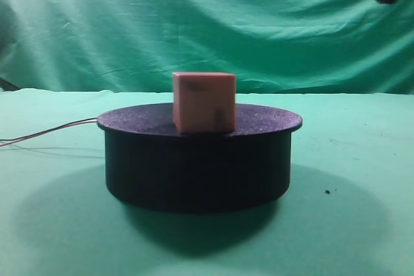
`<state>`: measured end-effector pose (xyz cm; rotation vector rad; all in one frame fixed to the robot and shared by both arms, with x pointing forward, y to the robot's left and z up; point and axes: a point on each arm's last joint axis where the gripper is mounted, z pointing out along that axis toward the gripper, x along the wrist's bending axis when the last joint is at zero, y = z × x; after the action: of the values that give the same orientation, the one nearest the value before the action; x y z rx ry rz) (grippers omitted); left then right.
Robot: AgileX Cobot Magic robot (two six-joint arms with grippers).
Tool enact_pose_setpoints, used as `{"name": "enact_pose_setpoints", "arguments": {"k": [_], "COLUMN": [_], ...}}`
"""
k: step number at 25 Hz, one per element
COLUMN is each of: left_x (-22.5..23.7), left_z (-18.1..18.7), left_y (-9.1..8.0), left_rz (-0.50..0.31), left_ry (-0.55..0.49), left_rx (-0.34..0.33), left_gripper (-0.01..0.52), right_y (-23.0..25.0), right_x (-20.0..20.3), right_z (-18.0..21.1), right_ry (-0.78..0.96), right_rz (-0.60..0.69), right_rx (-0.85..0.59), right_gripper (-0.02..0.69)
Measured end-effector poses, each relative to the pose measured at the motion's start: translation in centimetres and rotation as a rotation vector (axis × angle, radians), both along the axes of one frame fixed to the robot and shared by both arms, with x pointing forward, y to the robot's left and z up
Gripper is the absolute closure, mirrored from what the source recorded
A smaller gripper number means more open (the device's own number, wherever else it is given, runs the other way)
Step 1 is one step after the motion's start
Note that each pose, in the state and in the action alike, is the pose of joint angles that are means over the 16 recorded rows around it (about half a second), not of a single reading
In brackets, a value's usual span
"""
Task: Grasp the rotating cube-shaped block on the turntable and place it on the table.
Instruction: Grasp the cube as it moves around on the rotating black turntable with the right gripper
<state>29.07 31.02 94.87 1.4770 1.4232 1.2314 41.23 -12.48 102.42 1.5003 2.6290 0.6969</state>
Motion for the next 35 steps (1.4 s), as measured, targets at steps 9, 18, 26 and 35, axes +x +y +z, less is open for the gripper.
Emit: {"name": "enact_pose_setpoints", "arguments": {"k": [9, 18, 26, 35], "left_x": [0.0, 0.0, 0.0, 0.0], "left_z": [0.0, 0.0, 0.0, 0.0], "left_y": [0.0, 0.0, 0.0, 0.0], "left_rz": [0.000, 0.000, 0.000, 0.000], "left_ry": [0.000, 0.000, 0.000, 0.000], "left_rx": [0.000, 0.000, 0.000, 0.000], "left_gripper": [0.514, 0.514, 0.514, 0.514], "right_y": [1.8, 3.4, 3.3, -0.5], "right_x": [1.4, 3.8, 5.5, 5.1], "right_z": [-0.9, -3.4, -2.7, -1.3], "right_ry": [0.041, 0.061, 0.053, 0.062], "right_rz": [-0.011, 0.001, -0.031, -0.118], "right_rx": [0.004, -0.091, -0.185, -0.214], "right_gripper": [0.091, 0.143, 0.331, 0.436]}}
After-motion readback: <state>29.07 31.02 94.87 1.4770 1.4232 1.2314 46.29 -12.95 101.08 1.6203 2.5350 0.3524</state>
